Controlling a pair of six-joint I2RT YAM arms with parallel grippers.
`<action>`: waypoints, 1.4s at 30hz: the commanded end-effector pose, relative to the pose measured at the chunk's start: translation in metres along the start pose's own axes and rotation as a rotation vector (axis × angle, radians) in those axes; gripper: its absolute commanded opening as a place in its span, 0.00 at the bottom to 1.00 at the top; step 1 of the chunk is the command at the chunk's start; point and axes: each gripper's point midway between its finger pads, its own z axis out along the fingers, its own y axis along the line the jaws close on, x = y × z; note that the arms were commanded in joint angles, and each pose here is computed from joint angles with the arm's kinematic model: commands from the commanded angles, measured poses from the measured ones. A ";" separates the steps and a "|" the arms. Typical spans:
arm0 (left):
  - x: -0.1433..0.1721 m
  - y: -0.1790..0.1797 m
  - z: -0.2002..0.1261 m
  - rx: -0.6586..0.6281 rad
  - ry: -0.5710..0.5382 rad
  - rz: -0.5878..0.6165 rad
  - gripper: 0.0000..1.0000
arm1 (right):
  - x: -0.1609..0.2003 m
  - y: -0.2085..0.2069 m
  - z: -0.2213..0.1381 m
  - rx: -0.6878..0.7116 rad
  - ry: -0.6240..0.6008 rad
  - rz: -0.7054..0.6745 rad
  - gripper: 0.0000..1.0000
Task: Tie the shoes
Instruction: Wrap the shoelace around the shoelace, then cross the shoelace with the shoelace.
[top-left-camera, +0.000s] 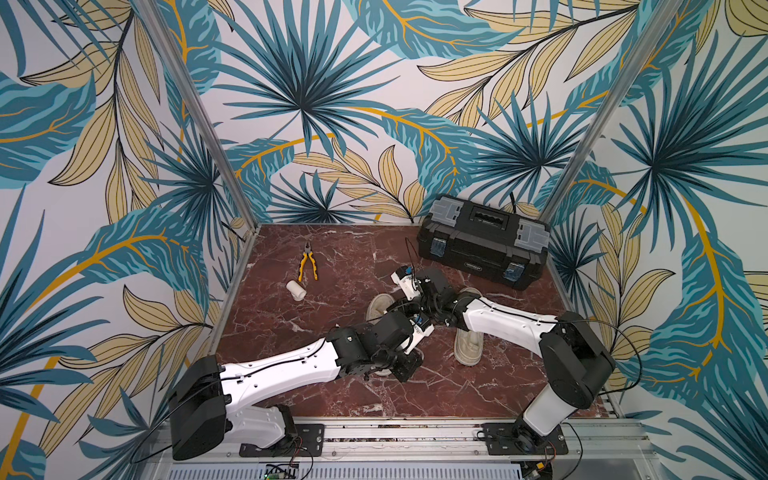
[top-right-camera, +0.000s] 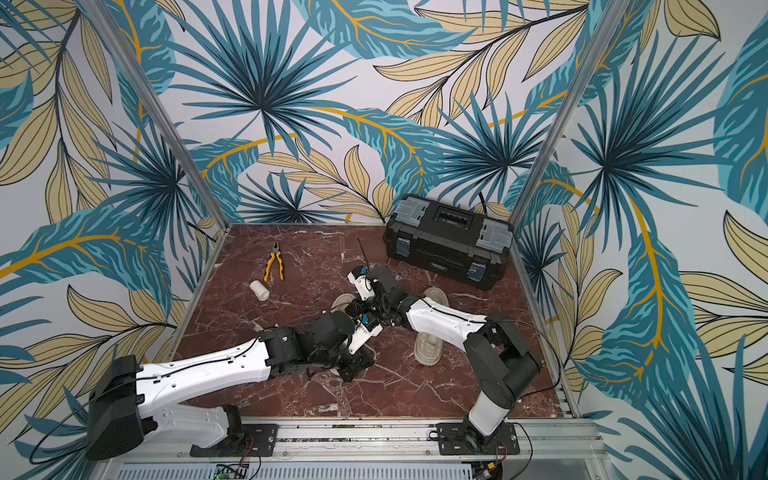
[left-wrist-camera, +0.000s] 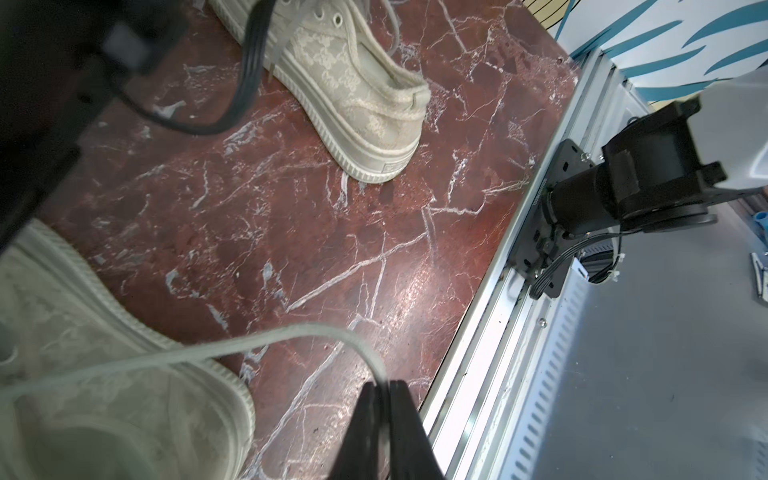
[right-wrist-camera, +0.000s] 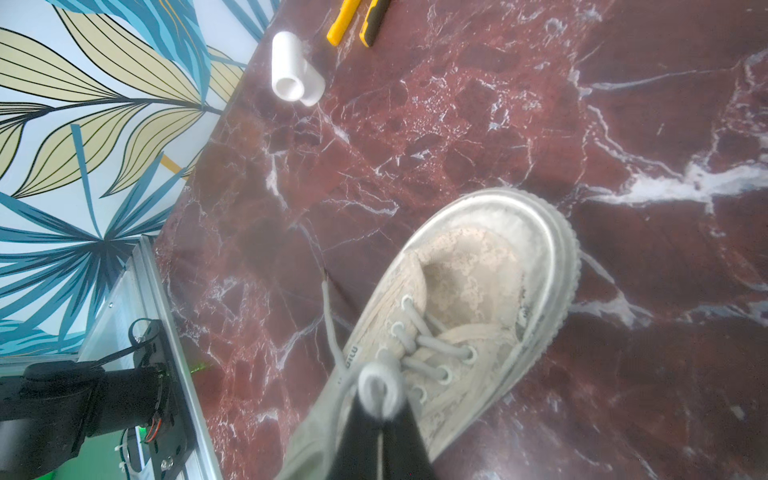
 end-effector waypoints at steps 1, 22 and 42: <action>-0.049 -0.026 -0.018 0.074 -0.138 0.061 0.28 | -0.002 0.001 0.004 -0.020 0.000 -0.003 0.00; -0.027 0.132 -0.101 -0.156 -0.400 -0.392 0.46 | 0.012 0.007 -0.003 -0.051 0.001 -0.067 0.00; -0.072 0.165 -0.040 -0.004 -0.314 -0.516 0.36 | 0.020 0.014 -0.002 -0.045 0.009 -0.114 0.00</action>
